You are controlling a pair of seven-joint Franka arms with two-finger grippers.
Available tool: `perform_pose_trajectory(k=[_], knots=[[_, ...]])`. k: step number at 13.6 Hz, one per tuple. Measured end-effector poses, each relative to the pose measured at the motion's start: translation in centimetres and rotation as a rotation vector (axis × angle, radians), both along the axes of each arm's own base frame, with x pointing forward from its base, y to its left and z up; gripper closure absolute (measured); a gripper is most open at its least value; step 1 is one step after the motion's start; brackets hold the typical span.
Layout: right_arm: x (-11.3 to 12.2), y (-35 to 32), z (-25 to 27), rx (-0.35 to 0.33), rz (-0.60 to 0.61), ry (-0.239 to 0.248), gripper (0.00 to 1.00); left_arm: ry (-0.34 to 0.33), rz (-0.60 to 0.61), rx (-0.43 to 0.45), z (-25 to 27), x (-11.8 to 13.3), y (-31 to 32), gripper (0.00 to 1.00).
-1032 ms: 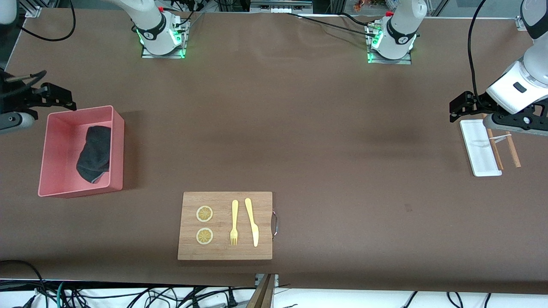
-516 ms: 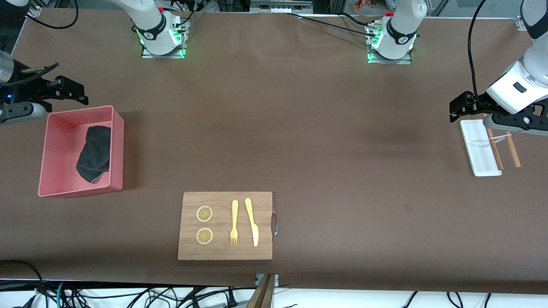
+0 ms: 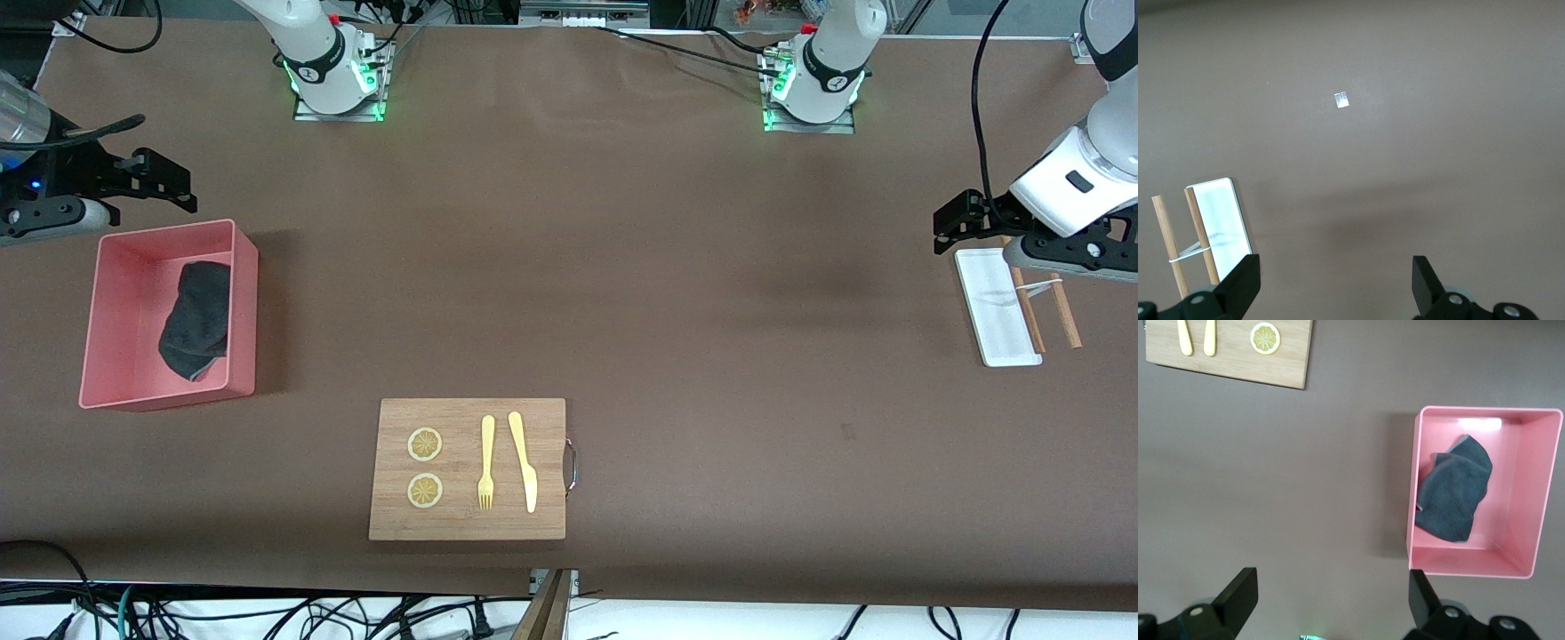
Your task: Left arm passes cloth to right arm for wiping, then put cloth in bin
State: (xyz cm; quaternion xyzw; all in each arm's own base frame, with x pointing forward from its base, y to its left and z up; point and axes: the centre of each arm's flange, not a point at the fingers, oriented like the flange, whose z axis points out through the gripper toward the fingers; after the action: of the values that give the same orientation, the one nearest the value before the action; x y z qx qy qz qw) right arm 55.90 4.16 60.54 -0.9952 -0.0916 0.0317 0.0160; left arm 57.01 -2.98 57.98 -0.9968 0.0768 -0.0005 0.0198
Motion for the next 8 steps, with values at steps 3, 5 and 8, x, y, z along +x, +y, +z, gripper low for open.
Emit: perform_pose_trajectory(k=[3, 5, 8], knots=[[0.1, 0.1, 0.3, 0.001, 0.003, -0.009, 0.0, 0.0, 0.0, 0.0, 0.0, 0.0, 0.0, 0.0], [0.0, 0.7, 0.7, 0.002, 0.015, -0.015, 0.0, 0.0, -0.001, 0.0, 0.0, 0.0, 0.0, 0.0], [0.0, 0.9, 0.9, 0.002, 0.02, -0.019, 0.0, 0.0, -0.001, 0.0, 0.0, 0.0, 0.0, 0.0]])
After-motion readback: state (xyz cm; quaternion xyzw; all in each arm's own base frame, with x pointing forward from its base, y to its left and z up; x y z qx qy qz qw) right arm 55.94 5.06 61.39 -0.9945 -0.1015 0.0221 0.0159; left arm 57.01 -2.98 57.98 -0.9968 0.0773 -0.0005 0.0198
